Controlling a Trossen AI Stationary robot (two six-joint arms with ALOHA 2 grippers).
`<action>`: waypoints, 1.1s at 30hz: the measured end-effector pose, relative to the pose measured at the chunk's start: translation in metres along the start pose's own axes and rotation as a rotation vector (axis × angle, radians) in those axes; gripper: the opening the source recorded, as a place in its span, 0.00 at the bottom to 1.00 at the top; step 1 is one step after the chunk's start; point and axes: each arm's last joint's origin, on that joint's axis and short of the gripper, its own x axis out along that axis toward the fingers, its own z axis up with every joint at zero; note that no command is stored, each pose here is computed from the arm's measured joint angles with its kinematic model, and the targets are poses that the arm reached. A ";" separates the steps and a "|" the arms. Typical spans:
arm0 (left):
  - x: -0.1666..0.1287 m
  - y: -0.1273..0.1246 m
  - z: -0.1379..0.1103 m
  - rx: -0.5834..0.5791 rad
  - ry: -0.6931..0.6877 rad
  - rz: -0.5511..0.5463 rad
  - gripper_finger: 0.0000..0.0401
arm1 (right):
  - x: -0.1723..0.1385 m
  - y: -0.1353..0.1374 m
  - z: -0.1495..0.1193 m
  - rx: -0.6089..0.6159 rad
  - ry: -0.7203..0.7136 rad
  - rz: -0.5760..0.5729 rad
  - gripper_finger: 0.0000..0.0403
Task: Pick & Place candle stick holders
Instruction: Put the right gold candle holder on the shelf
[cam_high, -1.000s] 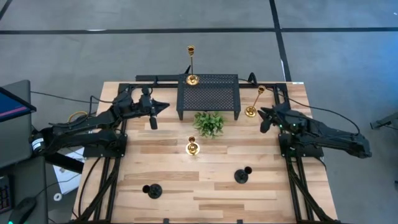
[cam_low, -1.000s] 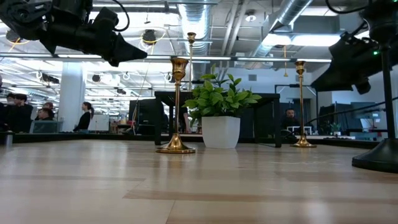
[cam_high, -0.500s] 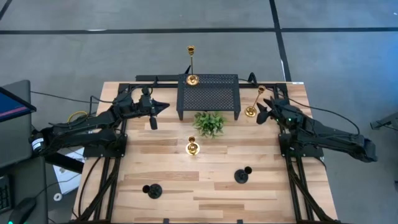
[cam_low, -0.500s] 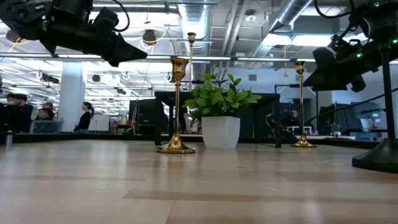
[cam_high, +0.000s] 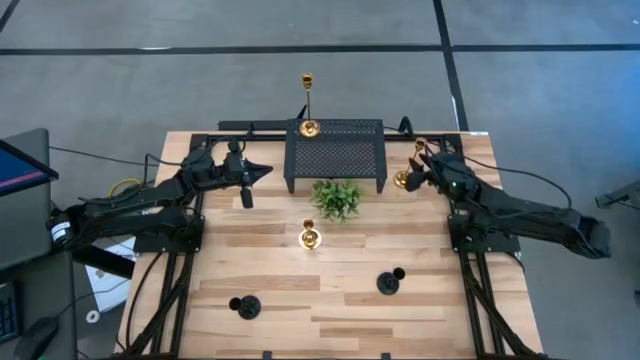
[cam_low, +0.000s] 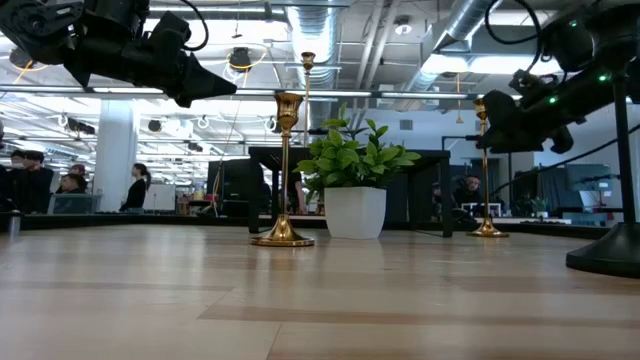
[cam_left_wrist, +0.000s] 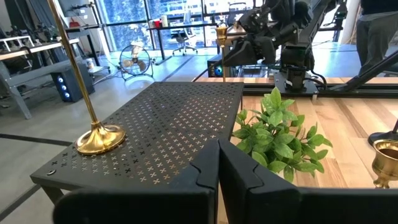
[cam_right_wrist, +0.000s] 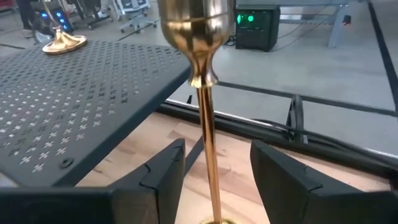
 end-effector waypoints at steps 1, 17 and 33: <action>0.000 0.000 0.000 0.000 0.000 0.000 0.01 | 0.001 0.000 0.001 0.000 -0.005 -0.003 0.42; 0.000 0.000 0.000 -0.019 0.001 0.000 0.02 | 0.010 0.002 0.004 -0.017 -0.043 -0.016 0.03; 0.000 0.000 0.000 -0.019 0.001 0.000 0.01 | -0.006 0.015 0.059 -0.153 0.004 0.006 0.01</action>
